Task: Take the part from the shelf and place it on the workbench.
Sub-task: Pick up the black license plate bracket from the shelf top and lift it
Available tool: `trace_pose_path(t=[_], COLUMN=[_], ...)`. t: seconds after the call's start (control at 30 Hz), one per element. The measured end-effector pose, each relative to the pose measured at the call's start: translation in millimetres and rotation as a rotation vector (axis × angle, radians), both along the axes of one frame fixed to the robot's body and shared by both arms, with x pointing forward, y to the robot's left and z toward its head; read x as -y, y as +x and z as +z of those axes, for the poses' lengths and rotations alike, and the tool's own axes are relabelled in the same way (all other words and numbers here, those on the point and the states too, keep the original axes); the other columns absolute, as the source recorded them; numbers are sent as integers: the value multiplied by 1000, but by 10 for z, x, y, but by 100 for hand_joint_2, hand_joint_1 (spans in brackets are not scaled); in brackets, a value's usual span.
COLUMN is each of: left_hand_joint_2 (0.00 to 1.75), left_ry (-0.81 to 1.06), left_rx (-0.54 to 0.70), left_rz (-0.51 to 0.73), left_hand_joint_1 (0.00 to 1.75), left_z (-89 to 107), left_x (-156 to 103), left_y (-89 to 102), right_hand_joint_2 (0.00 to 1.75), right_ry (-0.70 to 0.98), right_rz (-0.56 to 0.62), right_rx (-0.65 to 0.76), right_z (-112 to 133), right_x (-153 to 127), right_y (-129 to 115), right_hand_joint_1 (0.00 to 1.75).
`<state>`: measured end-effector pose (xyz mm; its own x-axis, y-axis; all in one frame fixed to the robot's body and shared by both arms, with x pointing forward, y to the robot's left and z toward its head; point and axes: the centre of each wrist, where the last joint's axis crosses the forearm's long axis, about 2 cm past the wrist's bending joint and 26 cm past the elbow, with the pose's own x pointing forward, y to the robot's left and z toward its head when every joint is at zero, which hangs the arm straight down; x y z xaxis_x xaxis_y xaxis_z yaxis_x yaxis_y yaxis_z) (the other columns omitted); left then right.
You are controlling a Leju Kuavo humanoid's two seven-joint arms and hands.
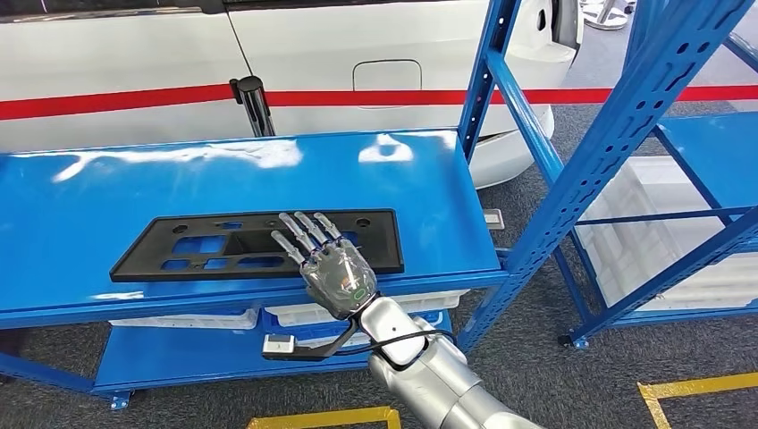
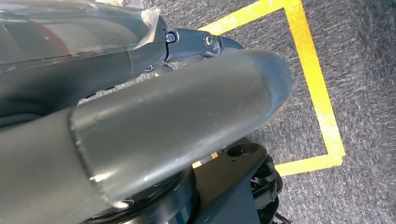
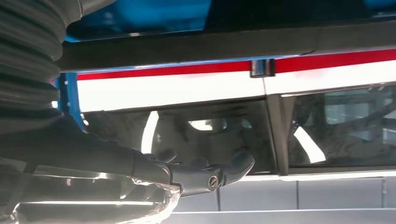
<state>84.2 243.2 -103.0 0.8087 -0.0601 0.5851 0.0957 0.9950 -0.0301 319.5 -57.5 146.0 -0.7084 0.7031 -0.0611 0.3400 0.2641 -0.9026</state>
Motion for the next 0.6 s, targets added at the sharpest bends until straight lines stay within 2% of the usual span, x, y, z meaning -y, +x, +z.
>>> trace_pose_path(t=[0.3,0.6], left_hand_joint_2=[0,0], left_ry=[5,9], left_rx=[8,0], left_rz=[-8,-31], left_hand_joint_1=[0,0], left_z=[5,9], left_x=[11,25], left_y=[18,34], right_hand_joint_2=[175,175], right_ry=[15,16], right_rz=[129,153], right_rx=[-28,-69], right_z=[136,195], right_x=[-476,-597], right_y=[-173,-182], right_hand_joint_1=[0,0])
